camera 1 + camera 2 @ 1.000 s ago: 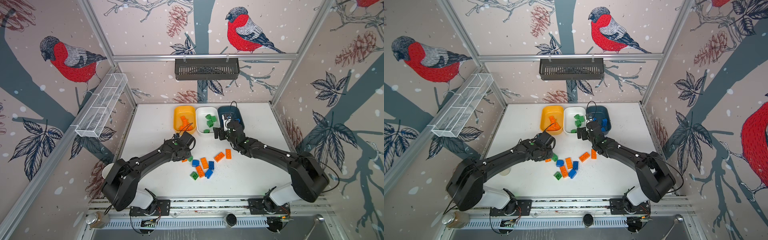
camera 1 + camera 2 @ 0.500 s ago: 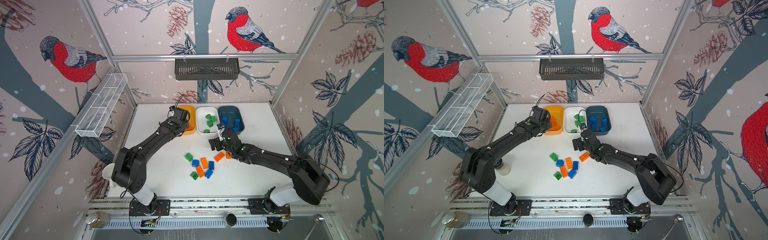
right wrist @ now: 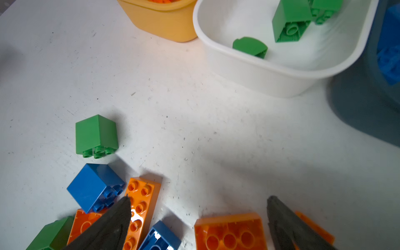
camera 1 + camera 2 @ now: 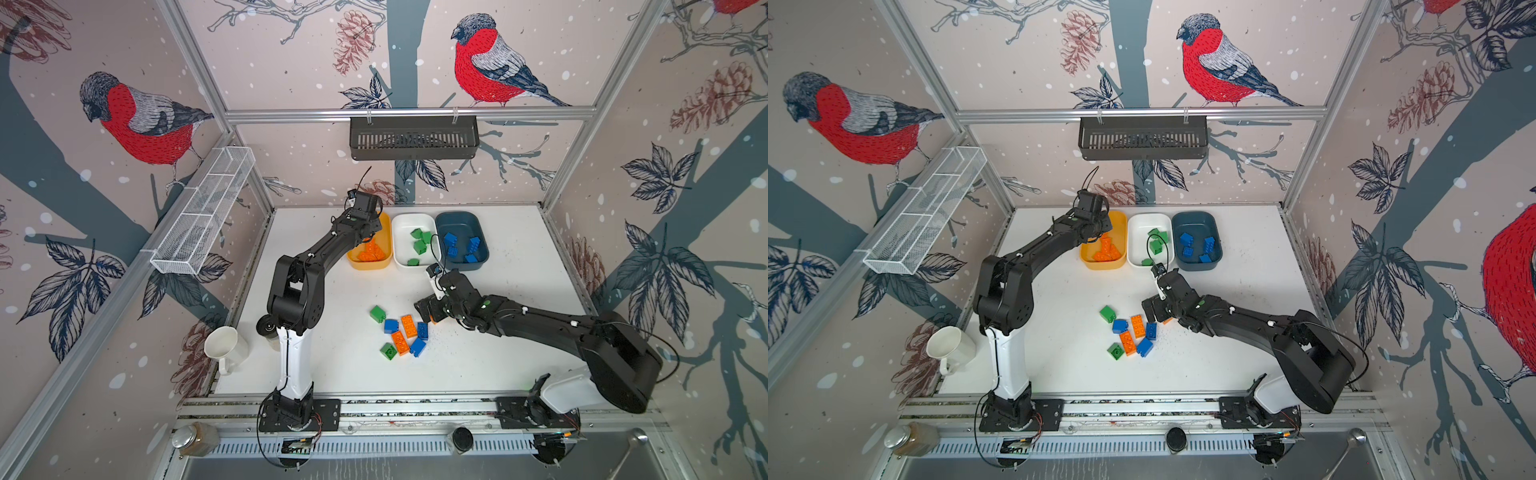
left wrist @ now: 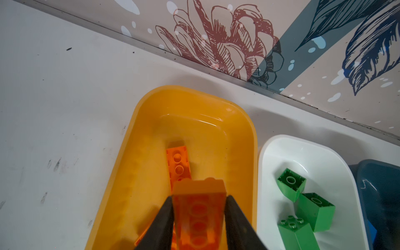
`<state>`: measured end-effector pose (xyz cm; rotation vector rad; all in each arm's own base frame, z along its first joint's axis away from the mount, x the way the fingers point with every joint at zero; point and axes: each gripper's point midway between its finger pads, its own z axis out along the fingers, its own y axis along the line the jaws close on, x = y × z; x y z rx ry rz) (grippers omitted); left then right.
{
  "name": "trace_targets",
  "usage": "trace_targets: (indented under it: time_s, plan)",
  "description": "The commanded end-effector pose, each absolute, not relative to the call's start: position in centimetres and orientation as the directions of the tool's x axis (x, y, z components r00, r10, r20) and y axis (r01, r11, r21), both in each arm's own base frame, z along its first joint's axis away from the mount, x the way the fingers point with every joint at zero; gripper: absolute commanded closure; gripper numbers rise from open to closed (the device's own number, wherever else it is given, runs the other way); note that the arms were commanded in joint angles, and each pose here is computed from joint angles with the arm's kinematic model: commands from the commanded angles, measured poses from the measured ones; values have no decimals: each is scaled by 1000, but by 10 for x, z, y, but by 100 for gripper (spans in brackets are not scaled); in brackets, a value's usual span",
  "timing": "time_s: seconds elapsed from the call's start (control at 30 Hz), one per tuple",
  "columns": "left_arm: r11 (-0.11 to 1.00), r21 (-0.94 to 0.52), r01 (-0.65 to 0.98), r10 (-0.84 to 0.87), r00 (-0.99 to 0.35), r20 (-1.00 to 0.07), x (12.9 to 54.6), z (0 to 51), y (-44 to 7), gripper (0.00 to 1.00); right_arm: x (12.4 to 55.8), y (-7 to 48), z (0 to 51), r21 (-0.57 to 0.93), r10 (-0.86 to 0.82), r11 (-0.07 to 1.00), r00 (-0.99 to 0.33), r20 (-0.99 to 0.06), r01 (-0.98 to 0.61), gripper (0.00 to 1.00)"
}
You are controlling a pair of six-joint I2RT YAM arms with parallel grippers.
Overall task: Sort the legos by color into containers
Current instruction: 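Carry the orange brick to the yellow bin while the right reaches toward the pile, then open the left gripper over the yellow bin while the right lowers onto a blue brick, then grasp the blue brick with the right gripper and carry it over the teal bin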
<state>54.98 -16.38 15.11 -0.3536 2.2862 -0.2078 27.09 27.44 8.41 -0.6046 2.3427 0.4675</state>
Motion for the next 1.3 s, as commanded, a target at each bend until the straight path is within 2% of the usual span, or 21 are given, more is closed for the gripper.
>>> trace_targets:
  time_s: [0.0,0.17,0.43,0.53,0.67,0.8,1.1,1.27]
  plan:
    - [957,-239,-163,-285,-668,-687,554,151,-166,47,269,254,69,176,-207,903,-758,-619,-391,5]
    - [960,-255,-116,-262,-690,-674,551,156,-174,29,265,231,50,157,-128,955,-826,-548,-253,6]
    - [940,-342,-15,-254,-699,-669,533,174,-190,9,258,229,48,169,-121,955,-840,-529,-244,4]
    - [932,-363,25,-236,-717,-656,513,176,-197,3,253,226,52,195,-101,951,-834,-543,-241,3]
    - [954,-299,9,-198,-732,-652,478,170,-192,3,232,246,60,284,-182,875,-810,-557,-392,3]
    - [957,-288,-36,-219,-742,-634,452,161,-176,3,211,258,59,278,-278,832,-794,-541,-481,4]
    - [957,-276,-91,-250,-744,-619,436,152,-162,3,202,289,50,302,-321,804,-801,-506,-513,20]
    - [958,-270,-97,-249,-752,-610,437,147,-161,3,200,285,34,267,-326,836,-826,-461,-479,30]
